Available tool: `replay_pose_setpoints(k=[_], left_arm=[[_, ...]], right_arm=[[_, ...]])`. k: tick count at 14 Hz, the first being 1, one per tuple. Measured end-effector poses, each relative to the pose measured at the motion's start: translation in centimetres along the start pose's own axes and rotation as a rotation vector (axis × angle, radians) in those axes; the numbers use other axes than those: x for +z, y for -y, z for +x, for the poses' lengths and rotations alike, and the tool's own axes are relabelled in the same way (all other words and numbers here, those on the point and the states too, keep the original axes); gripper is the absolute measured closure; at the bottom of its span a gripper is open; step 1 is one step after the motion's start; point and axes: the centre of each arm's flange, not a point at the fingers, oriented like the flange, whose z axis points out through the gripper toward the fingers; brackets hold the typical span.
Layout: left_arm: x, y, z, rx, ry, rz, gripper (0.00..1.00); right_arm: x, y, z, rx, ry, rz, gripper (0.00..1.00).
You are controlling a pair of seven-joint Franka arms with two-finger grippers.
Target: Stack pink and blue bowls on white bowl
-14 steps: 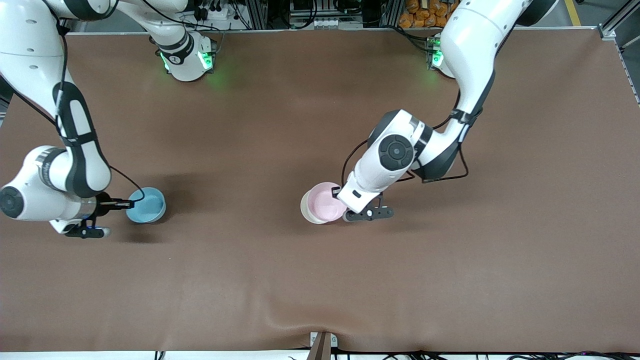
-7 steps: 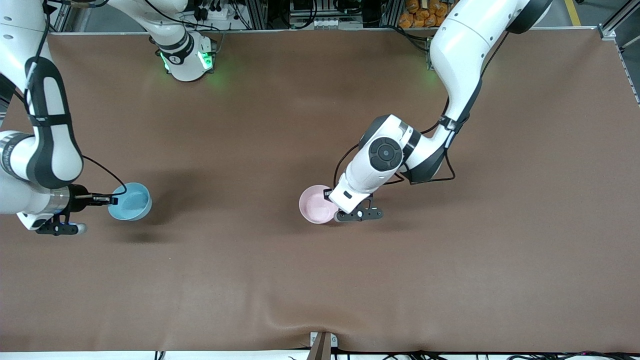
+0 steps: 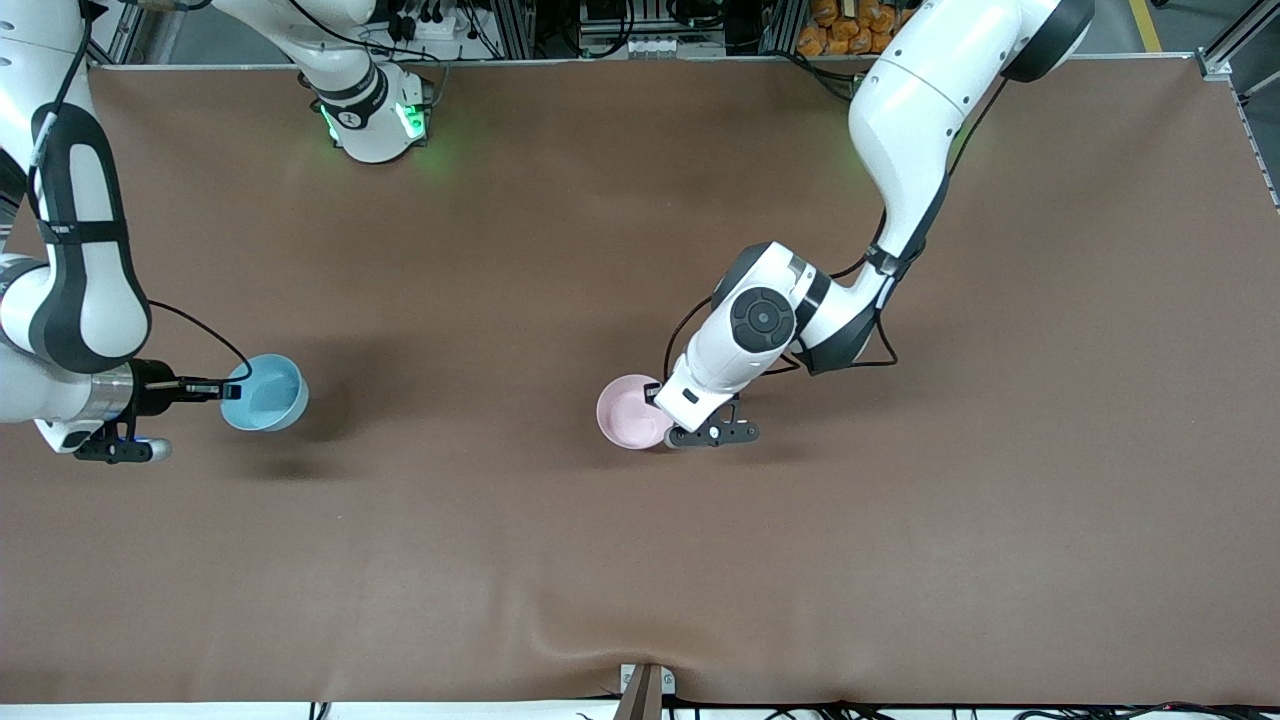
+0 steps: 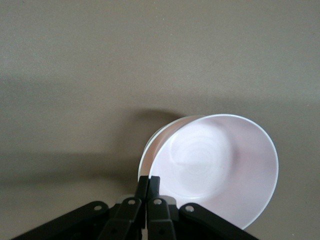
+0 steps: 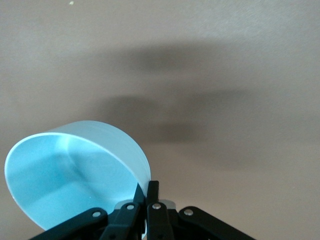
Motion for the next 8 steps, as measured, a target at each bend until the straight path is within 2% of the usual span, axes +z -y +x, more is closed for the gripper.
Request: replay_pose_setpoints(k=[6, 8], left_arm=[[1.4, 0.3, 0.1, -0.003, -0.004, -0.004, 0.98], [1.4, 0.3, 0.1, -0.004, -0.005, -0.004, 0.83]], right_arm=[[-2.1, 3.3, -1.0, -0.02, 0.012, 0.019, 0.98], [-2.5, 3.5, -1.2, -0.018, 0.012, 0.022, 0.98]])
